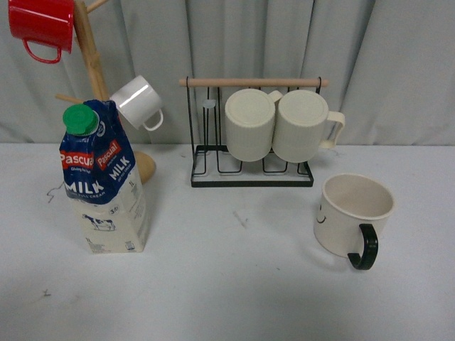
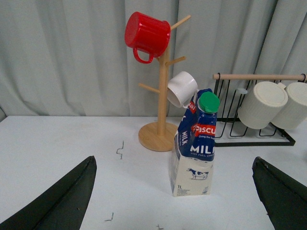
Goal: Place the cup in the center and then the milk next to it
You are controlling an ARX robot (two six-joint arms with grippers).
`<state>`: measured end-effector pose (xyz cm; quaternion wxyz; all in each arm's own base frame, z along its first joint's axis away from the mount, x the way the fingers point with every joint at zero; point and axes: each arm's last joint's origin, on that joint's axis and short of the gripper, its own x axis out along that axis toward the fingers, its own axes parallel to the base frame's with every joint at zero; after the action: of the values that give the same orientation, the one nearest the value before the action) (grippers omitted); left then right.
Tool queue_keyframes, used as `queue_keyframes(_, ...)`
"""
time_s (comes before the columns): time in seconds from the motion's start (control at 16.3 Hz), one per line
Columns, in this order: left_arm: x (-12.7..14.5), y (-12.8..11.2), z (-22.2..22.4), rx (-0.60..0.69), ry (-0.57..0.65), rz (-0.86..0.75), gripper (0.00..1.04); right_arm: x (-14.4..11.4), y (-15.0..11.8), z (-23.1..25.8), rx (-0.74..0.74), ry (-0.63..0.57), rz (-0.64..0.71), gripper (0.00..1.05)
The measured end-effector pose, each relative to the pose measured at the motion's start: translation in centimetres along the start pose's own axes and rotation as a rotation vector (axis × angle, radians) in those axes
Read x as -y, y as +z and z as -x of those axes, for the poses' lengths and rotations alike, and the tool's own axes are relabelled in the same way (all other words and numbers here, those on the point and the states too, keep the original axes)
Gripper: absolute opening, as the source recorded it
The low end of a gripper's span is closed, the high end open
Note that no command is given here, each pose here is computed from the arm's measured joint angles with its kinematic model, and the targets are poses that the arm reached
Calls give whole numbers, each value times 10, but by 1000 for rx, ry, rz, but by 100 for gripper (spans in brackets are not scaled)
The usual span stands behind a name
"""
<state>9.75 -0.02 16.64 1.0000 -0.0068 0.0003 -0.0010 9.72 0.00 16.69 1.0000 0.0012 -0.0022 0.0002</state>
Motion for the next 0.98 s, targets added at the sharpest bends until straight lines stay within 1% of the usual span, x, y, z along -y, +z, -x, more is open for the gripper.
queue_keyframes(0.98,0,0,0,0,0,0,98,0,0,0,0,0,0,98)
